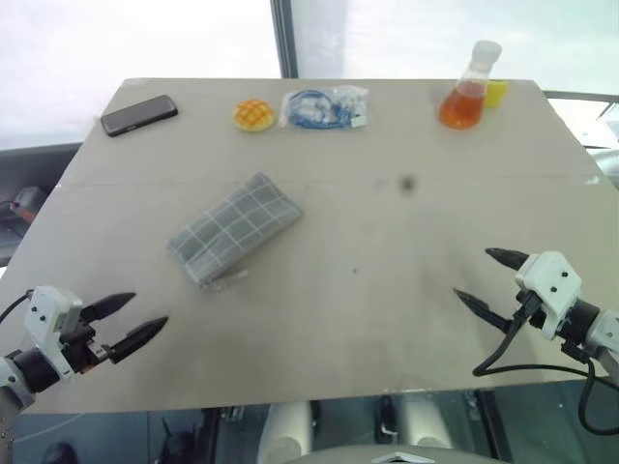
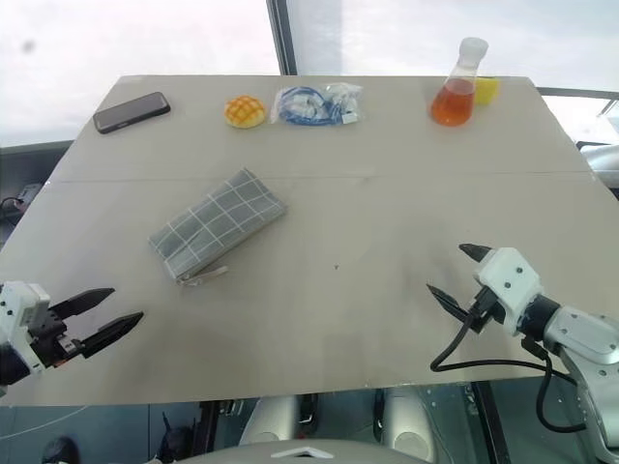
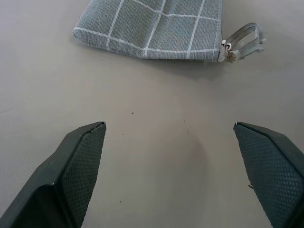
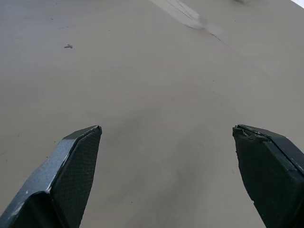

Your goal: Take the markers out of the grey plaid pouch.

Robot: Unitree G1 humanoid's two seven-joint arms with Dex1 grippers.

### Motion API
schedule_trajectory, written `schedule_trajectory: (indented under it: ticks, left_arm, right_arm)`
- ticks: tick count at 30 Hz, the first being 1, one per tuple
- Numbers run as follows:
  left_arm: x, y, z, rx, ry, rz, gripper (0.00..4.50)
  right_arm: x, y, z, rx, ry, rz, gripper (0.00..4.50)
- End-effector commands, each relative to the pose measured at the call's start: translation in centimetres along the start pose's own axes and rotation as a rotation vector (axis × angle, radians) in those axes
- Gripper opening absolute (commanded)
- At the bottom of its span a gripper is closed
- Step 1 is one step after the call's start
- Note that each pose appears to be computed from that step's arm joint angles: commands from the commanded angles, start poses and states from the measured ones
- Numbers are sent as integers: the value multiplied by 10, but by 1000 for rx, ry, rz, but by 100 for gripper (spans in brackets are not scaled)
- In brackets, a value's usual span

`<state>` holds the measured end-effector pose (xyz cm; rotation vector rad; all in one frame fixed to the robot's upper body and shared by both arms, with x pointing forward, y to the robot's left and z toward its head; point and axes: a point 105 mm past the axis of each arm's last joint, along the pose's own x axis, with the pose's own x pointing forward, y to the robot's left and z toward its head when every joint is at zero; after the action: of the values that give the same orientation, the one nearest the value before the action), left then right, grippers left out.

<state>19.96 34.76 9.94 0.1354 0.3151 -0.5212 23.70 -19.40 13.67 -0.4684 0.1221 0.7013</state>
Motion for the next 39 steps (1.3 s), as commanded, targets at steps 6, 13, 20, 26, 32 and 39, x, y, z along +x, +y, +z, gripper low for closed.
schedule_trajectory:
  ticks: [6, 13, 20, 26, 32, 39]
  left_arm:
    - [20, 21, 41, 736, -90, -10, 447]
    - [53, 8, 44, 1065, -142, -137, 447]
    - [79, 0, 47, 1238, -159, -197, 447]
    - [100, -10, 52, 1285, -203, -227, 361]
    - [110, -12, 58, 1276, -240, -210, 86]
    - [142, -37, 103, 1068, -485, -165, 3]
  right_arm:
    - [7, 52, 63, 33, -332, 295, 450]
    - [18, 73, 92, -87, -458, 509, 450]
    - [21, 78, 102, -133, -491, 551, 450]
    - [20, 82, 107, -151, -502, 541, 450]
    - [26, 75, 112, -167, -488, 451, 450]
    - [50, 64, 121, -97, -421, 359, 450]
